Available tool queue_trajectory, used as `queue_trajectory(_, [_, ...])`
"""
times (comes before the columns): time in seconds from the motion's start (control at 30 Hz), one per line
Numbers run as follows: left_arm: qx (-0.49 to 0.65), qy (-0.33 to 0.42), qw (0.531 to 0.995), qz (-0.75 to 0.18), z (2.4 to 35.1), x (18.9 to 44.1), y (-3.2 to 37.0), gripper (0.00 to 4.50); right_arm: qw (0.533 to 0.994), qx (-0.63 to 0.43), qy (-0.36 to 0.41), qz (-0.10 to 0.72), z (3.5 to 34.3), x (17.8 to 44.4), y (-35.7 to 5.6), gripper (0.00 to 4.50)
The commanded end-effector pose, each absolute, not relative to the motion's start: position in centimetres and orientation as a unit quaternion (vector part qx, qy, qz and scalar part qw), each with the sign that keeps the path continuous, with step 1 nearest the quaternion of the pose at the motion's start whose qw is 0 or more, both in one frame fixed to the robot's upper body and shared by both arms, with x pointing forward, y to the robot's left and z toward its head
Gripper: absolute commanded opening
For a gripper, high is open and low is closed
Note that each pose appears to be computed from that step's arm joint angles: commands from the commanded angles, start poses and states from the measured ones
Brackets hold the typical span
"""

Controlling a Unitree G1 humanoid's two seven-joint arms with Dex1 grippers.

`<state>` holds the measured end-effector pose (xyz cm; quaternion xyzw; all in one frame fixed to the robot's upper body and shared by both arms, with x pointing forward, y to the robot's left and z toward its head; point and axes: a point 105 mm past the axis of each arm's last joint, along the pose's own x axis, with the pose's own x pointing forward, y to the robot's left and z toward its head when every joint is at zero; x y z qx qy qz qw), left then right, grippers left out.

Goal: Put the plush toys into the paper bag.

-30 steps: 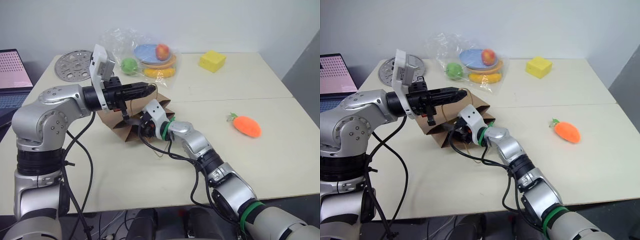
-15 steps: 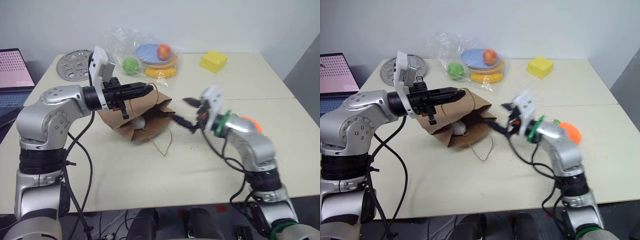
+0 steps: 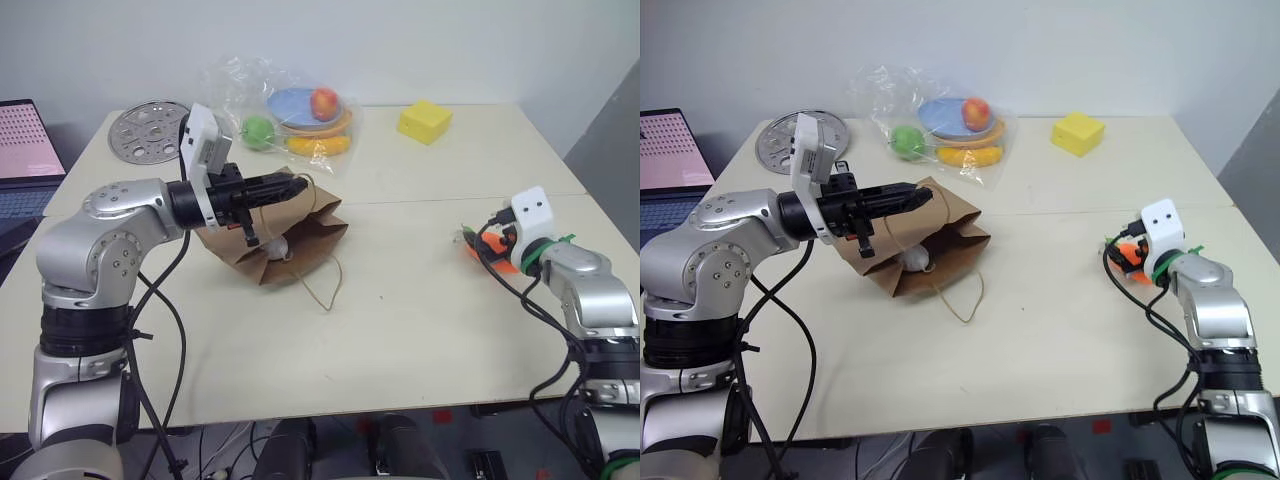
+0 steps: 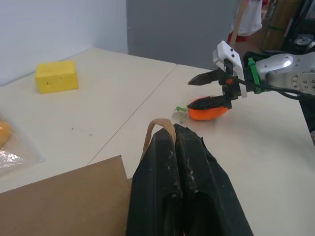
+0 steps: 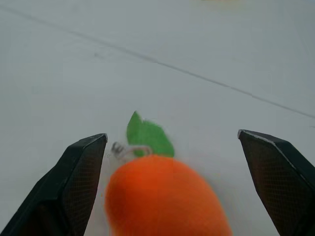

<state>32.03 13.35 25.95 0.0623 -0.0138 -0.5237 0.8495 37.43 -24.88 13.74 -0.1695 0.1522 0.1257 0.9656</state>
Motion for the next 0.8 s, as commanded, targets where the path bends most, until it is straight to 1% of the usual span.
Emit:
queue_trajectory(0.03, [0.067,-0.039,0.851,-0.519,26.9,31.4,13.6,0.0,0.96,-0.174,0.173,0.133,14.2,36.4,-25.2,4.47])
queue_trajectory(0.13, [0.064,-0.04,0.854,-0.515,26.7,31.2,13.6,0.0,0.949,-0.196,0.203,0.137,13.6,35.6,-25.8,4.47])
queue_trajectory(0.2, [0.063,-0.041,0.855,-0.513,26.7,31.3,13.6,0.0,0.947,-0.189,0.218,0.138,13.3,35.4,-26.0,4.47])
queue_trajectory(0.33, [0.063,-0.042,0.856,-0.512,26.6,31.4,13.5,0.0,0.95,-0.193,0.216,0.117,13.3,35.8,-26.9,4.47])
queue_trajectory(0.37, [0.063,-0.042,0.855,-0.513,26.6,31.4,13.4,0.0,0.95,-0.192,0.214,0.119,13.4,35.9,-26.9,4.31])
queue_trajectory(0.43, [0.063,-0.043,0.855,-0.513,26.7,31.4,13.4,0.0,0.95,-0.193,0.213,0.123,13.5,35.8,-27.0,3.87])
queue_trajectory(0.47, [0.063,-0.043,0.855,-0.512,26.7,31.5,13.4,0.0,0.95,-0.194,0.212,0.125,13.5,35.8,-27.1,3.55])
queue_trajectory(0.63, [0.064,-0.043,0.855,-0.513,26.7,31.5,13.4,0.0,0.951,-0.193,0.203,0.133,13.8,35.9,-26.9,1.7])
queue_trajectory(0.67, [0.064,-0.044,0.855,-0.513,26.7,31.5,13.4,0.0,0.951,-0.194,0.197,0.141,14.1,36.0,-26.5,1.38])
queue_trajectory(0.73, [0.064,-0.044,0.855,-0.513,26.7,31.6,13.4,0.0,0.948,-0.183,0.174,0.194,15.2,36.0,-24.1,0.69])
queue_trajectory(0.8, [0.065,-0.044,0.855,-0.512,26.7,31.6,13.5,0.0,0.924,-0.166,0.163,0.302,16.1,34.8,-19.6,0.17])
